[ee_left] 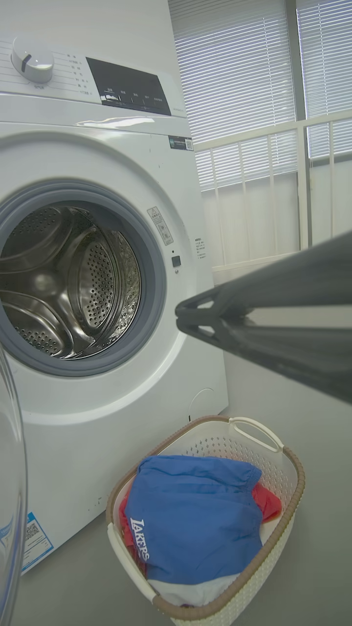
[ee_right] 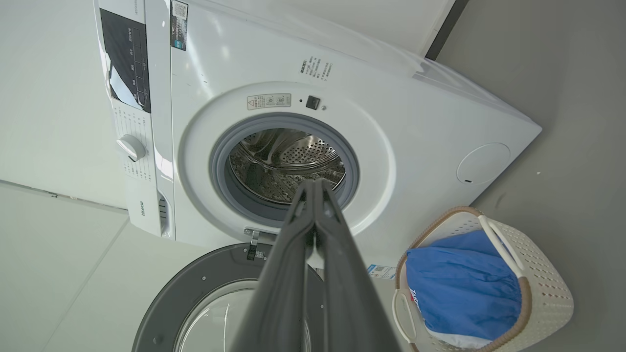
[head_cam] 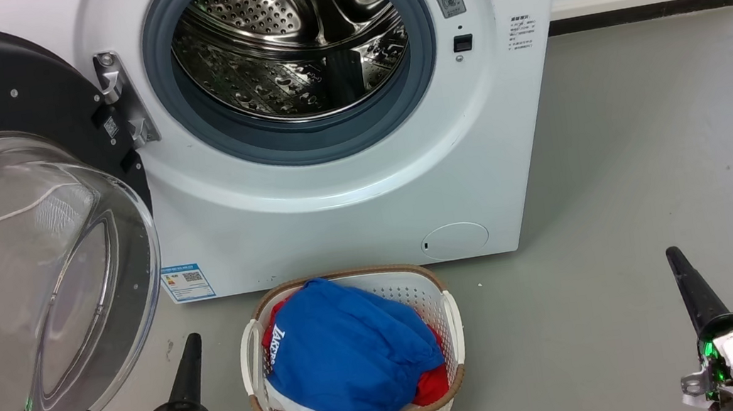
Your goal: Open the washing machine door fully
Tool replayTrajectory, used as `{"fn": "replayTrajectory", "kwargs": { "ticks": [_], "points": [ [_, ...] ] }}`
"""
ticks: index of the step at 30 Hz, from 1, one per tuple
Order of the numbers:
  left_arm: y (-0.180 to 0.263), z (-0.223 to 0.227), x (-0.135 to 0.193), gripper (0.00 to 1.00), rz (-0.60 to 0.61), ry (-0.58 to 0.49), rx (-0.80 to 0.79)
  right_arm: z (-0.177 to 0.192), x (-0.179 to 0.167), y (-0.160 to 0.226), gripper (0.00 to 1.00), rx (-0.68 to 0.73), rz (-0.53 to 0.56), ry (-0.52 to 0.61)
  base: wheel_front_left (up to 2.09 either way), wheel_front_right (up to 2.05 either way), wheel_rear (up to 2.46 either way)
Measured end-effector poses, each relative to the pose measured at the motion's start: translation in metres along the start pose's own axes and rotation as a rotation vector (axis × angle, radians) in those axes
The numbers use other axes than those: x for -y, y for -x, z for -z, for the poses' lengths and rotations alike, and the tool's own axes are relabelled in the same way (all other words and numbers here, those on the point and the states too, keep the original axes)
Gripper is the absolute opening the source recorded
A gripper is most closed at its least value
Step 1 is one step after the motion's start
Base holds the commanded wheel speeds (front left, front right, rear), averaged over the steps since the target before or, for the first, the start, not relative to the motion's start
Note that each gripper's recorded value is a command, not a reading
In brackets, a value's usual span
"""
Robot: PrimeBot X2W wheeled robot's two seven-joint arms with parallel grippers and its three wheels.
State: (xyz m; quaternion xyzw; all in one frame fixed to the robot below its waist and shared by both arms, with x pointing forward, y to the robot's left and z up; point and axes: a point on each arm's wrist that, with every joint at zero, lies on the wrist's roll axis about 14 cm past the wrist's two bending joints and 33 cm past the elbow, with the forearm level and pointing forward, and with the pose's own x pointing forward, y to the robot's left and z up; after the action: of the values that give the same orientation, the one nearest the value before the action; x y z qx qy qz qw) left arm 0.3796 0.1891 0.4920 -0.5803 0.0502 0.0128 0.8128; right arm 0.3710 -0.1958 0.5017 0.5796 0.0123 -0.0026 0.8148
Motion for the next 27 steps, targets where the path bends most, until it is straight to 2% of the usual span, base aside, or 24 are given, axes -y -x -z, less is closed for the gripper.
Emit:
{"fn": "replayTrajectory", "kwargs": {
  "ticks": [27],
  "points": [
    [-0.004,-0.01,0.005,0.0,0.048,0.224,0.033,-0.004,-0.001,-0.011,0.0,0.008,-0.005,-0.223,0.0,0.0,0.0]
  ]
}}
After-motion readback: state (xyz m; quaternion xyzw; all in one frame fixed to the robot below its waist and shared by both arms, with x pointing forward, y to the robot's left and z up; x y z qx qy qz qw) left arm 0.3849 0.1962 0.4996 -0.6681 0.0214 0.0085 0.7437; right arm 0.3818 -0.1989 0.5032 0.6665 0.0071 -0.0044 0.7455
